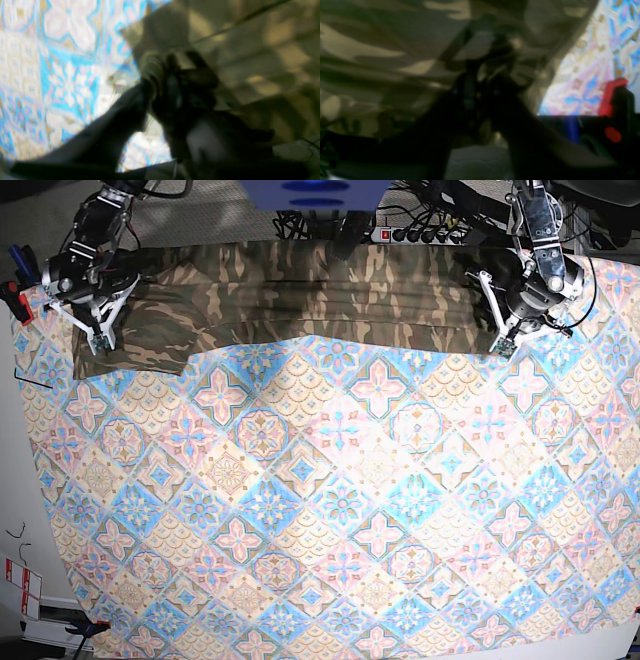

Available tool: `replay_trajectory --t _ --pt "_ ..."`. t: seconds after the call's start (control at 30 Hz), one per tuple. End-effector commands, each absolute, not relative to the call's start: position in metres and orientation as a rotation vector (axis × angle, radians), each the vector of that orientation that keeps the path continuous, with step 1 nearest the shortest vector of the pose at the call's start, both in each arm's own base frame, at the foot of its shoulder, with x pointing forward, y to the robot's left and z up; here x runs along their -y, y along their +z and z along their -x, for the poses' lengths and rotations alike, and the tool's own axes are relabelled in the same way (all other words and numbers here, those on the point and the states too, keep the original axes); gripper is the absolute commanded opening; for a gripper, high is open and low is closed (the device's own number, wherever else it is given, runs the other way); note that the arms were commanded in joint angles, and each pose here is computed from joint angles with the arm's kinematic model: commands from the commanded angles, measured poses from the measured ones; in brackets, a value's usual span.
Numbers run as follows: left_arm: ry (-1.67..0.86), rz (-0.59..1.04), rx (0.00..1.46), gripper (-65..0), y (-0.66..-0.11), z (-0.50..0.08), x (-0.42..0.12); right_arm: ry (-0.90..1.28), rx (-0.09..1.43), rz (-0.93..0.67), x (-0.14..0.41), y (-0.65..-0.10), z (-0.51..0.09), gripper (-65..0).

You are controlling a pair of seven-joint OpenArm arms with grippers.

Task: Fold the T-shirt properly
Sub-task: 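Lift the hem edge with both grippers and fold it over toward the collar, then release the folded strip and reposition both grippers at its ends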

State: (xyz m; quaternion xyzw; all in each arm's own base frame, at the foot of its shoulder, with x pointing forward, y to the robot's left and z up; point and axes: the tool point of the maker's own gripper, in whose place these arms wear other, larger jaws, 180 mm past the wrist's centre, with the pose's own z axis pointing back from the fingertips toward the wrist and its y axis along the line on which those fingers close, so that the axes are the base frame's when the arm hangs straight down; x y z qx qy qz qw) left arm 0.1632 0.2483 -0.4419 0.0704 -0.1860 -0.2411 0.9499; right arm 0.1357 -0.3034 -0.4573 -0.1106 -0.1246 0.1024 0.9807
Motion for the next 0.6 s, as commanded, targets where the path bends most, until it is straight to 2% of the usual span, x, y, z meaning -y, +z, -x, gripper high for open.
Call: replay_trajectory --t 0.0,0.07,0.1,0.4,0.57 --pt "-0.482 -0.186 0.363 -43.0 -0.439 -0.162 -0.261 0.198 0.248 0.285 0.321 -0.446 -0.136 -48.0" --pt "-0.466 -0.168 0.367 -33.8 -0.442 -0.161 -0.254 0.199 0.253 0.288 0.321 -0.445 -0.137 -41.3" --pt "-0.459 -0.168 0.369 -32.2 -0.441 -0.161 -0.255 0.199 0.253 0.288 0.321 -0.445 -0.137 -39.2" --pt "-0.430 -0.172 0.402 -33.9 -0.437 -0.172 -0.255 0.203 0.289 0.297 0.322 -0.439 -0.155 -34.0" --pt "-0.366 -0.185 0.441 -33.7 -0.428 -0.183 -0.266 0.199 0.323 0.302 0.322 -0.433 -0.169 -25.3"
